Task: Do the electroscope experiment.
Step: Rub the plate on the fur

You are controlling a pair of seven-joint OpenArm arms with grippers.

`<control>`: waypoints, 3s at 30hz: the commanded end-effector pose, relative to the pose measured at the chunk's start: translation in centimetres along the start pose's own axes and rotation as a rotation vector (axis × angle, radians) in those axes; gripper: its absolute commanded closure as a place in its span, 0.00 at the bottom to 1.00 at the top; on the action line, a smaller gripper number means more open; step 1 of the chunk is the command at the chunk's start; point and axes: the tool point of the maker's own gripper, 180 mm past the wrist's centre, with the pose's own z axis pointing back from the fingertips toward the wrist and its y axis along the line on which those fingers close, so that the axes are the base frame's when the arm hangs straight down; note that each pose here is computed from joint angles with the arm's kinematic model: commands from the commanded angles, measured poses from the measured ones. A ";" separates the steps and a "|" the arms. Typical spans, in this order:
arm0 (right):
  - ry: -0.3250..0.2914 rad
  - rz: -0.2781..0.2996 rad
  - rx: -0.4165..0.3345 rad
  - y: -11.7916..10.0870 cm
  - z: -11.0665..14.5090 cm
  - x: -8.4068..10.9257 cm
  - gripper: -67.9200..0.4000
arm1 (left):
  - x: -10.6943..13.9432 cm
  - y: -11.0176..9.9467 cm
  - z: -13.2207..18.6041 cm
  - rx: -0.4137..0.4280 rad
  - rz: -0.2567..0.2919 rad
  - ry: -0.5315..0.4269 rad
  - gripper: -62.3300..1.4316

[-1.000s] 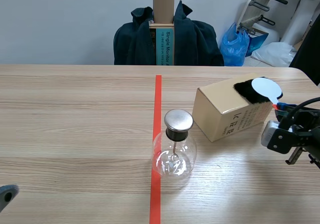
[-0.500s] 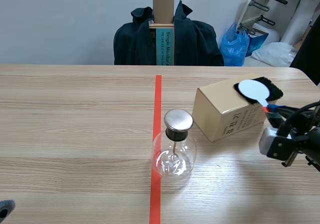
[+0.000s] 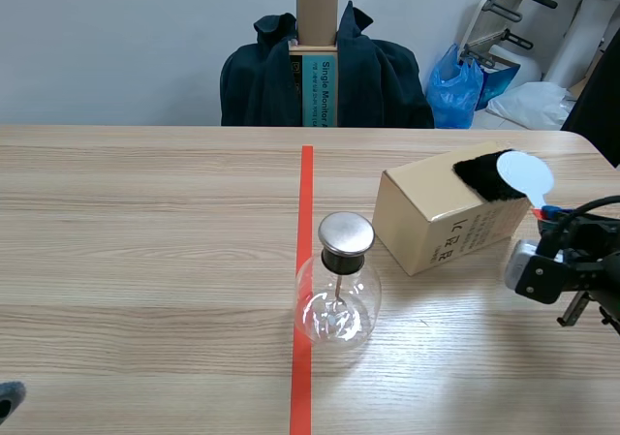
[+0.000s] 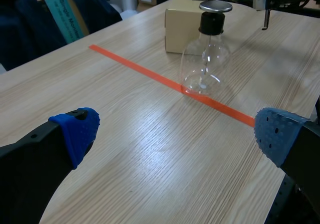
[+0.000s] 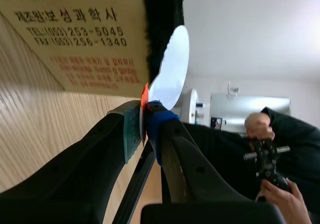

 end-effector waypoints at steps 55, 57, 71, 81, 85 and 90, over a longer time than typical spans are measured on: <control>-0.018 0.006 0.041 0.1 -0.2 -0.2 0.98 | 0.6 0.0 -0.2 -0.007 -0.018 -0.019 0.00; -0.045 0.009 0.029 -0.2 -0.3 0.3 0.98 | 0.6 0.0 -0.2 -0.007 -0.018 -0.019 0.00; -0.064 0.034 -0.051 -3.2 -0.8 0.7 0.98 | 0.6 0.0 -0.2 -0.006 -0.018 -0.020 0.00; -0.019 0.095 -0.193 -8.3 -0.7 -0.6 0.98 | 0.6 0.0 -0.2 -0.006 -0.018 -0.020 0.00; 0.005 0.115 -0.282 -11.9 -0.5 -1.2 0.98 | 0.6 0.0 -0.2 -0.006 -0.018 -0.020 0.00; 0.023 0.117 -0.416 -16.9 0.4 -1.7 0.98 | 0.6 0.0 -0.2 -0.006 -0.019 -0.020 0.00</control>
